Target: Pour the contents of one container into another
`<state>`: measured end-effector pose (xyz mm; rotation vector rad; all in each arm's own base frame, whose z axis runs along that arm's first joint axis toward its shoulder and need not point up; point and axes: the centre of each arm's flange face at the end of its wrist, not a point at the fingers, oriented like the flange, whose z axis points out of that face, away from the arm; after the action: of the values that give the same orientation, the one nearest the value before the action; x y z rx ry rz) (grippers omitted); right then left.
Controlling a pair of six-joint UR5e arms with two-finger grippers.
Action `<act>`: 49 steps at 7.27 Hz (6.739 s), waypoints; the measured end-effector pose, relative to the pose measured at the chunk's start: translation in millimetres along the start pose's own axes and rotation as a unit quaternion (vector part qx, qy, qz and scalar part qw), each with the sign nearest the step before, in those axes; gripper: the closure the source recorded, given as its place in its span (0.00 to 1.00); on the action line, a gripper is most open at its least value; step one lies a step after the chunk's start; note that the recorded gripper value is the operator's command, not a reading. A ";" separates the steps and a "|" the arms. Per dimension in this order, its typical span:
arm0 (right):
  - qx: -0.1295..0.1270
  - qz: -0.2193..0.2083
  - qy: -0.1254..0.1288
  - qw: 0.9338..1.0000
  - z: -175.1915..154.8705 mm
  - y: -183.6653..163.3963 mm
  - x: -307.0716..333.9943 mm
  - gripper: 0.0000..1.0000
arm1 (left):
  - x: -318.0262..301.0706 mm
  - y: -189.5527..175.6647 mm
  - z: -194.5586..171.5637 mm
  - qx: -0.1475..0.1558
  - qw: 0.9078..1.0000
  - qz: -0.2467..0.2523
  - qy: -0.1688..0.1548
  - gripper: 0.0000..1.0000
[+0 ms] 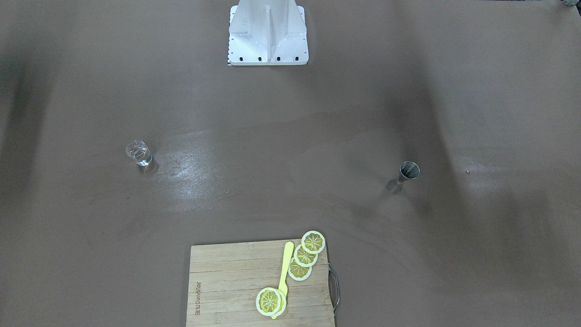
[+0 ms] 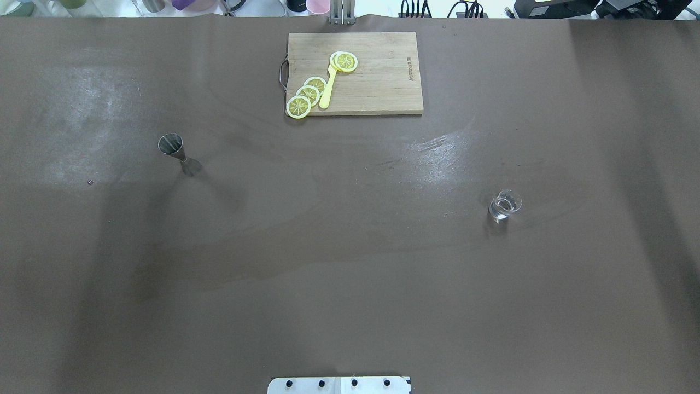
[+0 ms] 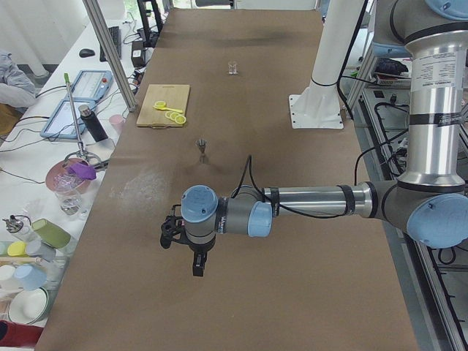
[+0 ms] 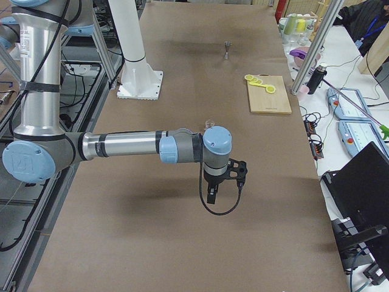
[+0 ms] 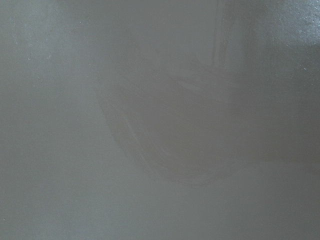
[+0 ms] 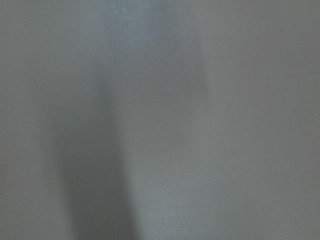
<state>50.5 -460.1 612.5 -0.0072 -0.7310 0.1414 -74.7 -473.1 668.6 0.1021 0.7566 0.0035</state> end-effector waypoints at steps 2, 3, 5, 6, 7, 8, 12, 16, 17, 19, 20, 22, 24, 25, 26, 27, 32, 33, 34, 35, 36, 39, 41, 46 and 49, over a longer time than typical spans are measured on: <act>-0.001 0.000 -0.002 1.000 0.3 0.2 -0.6 0.00 | -0.3 0.0 0.2 0.000 1.000 0.000 0.000 0.01; -0.001 0.000 -0.002 1.000 0.4 0.4 -0.6 0.00 | -0.6 0.1 0.3 0.000 1.000 -0.001 0.000 0.01; -0.001 -0.001 -0.003 1.000 -0.2 1.4 -1.1 0.00 | -0.5 0.1 0.3 0.000 1.000 -0.001 0.000 0.01; -0.001 -0.001 -0.003 1.000 -0.6 1.5 -1.5 0.00 | -0.5 0.2 0.4 0.000 1.000 0.000 0.000 0.01; -0.001 -0.001 -0.004 1.000 -0.5 1.4 -1.8 0.00 | -0.6 0.6 0.5 -0.001 1.000 -0.001 0.000 0.01; -0.001 -0.001 -0.004 1.000 -0.3 1.1 -2.0 0.00 | -0.9 1.0 0.4 0.000 1.000 -0.001 0.000 0.01; -0.003 -0.002 -0.003 1.000 1.3 1.7 -2.5 0.00 | -1.0 2.0 0.1 0.000 1.000 -0.001 0.000 0.01; -0.002 -0.003 -0.004 1.000 0.3 3.2 -3.3 0.00 | -0.8 2.2 -0.1 0.000 1.000 -0.001 0.000 0.01; -0.002 -0.003 -0.004 1.000 0.2 3.0 -3.3 0.00 | -0.5 2.1 -0.4 0.000 1.000 -0.001 0.000 0.01; -0.002 -0.003 -0.004 1.000 0.2 2.9 -3.5 0.00 | -0.1 1.9 -0.9 0.001 1.000 0.000 0.001 0.01; -0.002 -0.002 -0.004 1.000 0.2 3.7 -3.4 0.00 | 0.1 1.9 -0.9 0.001 1.000 0.000 0.001 0.01; -0.001 -0.004 -0.003 1.000 -0.5 2.4 -4.4 0.00 | 0.6 1.7 -1.1 0.001 1.000 0.000 0.001 0.01; -0.002 -0.010 -0.002 1.000 1.4 1.3 -6.1 0.00 | 0.8 1.7 -1.2 0.001 1.000 0.001 0.001 0.01; -0.004 -0.017 -0.001 1.000 3.7 1.0 -10.3 0.00 | 0.8 1.6 -1.2 0.001 1.000 0.001 0.000 0.01; -0.003 -0.025 -0.003 1.000 3.3 0.5 -16.8 0.00 | 1.0 1.5 -1.2 0.001 1.000 0.001 0.000 0.01; 0.002 -0.034 -0.004 0.999 -1.0 -0.8 -25.3 0.00 | 1.3 1.1 -1.3 0.001 1.000 0.001 0.001 0.01; 0.015 -0.070 -0.003 0.997 -13.5 -13.0 -68.7 0.00 | 3.7 -0.7 -3.7 0.004 1.000 0.004 0.001 0.01; 0.015 -0.071 -0.004 0.997 -13.9 -14.3 -70.6 0.00 | 4.2 -0.9 -4.3 0.004 1.000 0.004 0.001 0.01; 0.016 -0.073 -0.005 0.997 -14.7 -16.4 -73.5 0.00 | 4.6 -1.5 -4.8 0.005 1.000 0.005 0.000 0.01; 0.016 -0.077 -0.006 0.997 -14.1 -17.8 -75.6 0.00 | 6.7 -2.7 -7.0 0.007 1.000 0.007 0.000 0.01; 0.017 -0.082 -0.005 0.997 -13.2 -18.7 -77.4 0.00 | 10.1 -4.1 -10.6 0.011 1.000 0.010 0.000 0.01; 0.025 -0.111 -0.010 0.993 -14.1 -25.6 -99.1 0.00 | 11.3 0.9 -9.6 0.008 1.000 0.007 0.016 0.01; 0.048 -0.157 -0.027 0.986 -12.1 -28.3 -122.0 0.00 | 13.1 1.8 -9.2 0.007 1.000 0.006 0.027 0.01; 0.060 -0.310 -0.070 0.946 11.1 -23.9 -190.3 0.00 | 11.9 4.9 -11.3 0.007 0.999 0.004 0.031 0.01; 0.066 -0.357 -0.081 0.928 23.5 -32.9 -218.8 0.00 | 11.8 9.7 -14.3 0.008 0.999 0.002 0.032 0.01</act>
<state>-121.9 -522.3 486.4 0.4003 -0.8478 -0.5126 -75.7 -461.7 651.1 0.1200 0.8197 0.0039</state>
